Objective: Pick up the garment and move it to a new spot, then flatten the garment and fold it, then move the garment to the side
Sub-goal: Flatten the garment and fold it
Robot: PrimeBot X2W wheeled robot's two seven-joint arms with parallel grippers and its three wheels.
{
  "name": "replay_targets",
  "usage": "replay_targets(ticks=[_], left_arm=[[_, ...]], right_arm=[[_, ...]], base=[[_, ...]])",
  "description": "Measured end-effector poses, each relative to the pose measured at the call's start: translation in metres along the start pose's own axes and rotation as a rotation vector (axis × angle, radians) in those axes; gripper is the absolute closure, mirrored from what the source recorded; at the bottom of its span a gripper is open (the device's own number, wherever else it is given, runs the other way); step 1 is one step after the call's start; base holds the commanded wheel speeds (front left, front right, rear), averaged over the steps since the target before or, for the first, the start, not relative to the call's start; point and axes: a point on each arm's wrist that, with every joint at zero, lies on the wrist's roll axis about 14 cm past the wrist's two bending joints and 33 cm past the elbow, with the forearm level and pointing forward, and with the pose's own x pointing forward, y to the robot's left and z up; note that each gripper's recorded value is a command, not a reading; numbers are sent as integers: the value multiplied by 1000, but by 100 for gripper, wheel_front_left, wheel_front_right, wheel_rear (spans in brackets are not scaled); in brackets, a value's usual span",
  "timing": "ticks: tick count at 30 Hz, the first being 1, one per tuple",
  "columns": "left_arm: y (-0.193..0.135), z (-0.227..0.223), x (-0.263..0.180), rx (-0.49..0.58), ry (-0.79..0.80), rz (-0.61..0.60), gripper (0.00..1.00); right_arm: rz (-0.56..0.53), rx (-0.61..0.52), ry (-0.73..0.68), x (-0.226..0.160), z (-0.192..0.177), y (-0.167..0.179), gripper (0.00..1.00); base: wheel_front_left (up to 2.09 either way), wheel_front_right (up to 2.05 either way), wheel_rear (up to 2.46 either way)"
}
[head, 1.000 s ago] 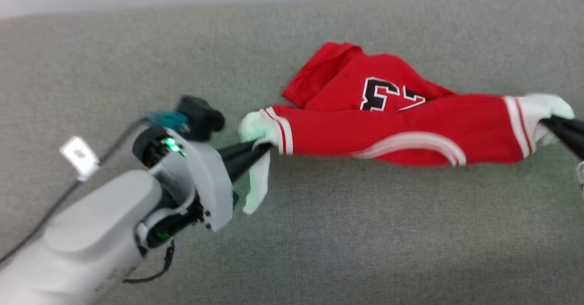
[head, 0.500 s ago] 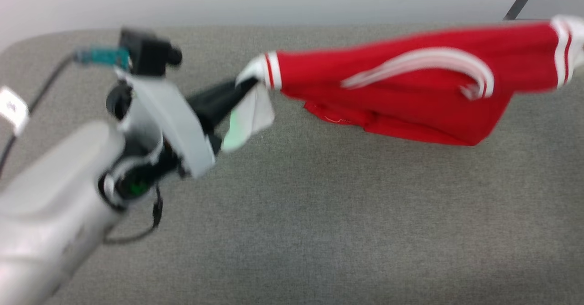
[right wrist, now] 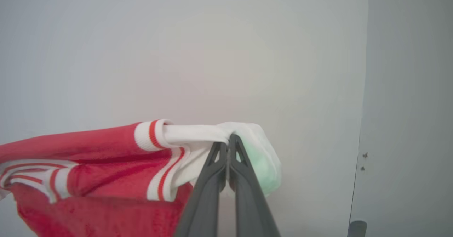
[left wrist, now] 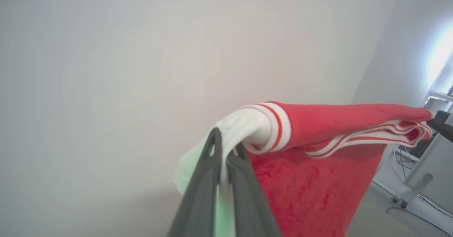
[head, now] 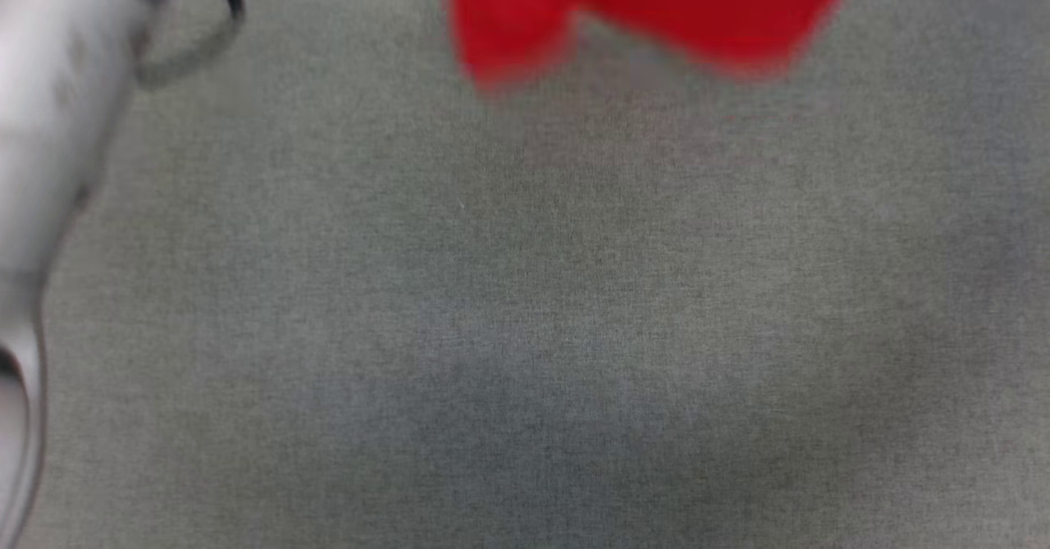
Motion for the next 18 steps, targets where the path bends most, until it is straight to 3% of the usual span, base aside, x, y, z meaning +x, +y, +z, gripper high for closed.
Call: replay_targets(ticks=[4,8,11,18], left_arm=[[4,54,20,14,-216,27,100],[3,61,25,-15,-246,24,100],[3,31,24,-27,-133,19,100],[-8,-97,-15,-126,233,-31,100]], right_arm=[[-14,-11,-157,19,39,4,100],[-20,-33,-126,22,31,6,100],[-18,-51,-59,18,14,6,100],[-13,-79,215,-19,-71,-12,100]], base=[[0,0,0],[0,0,0],[0,0,0],[0,0,0]])
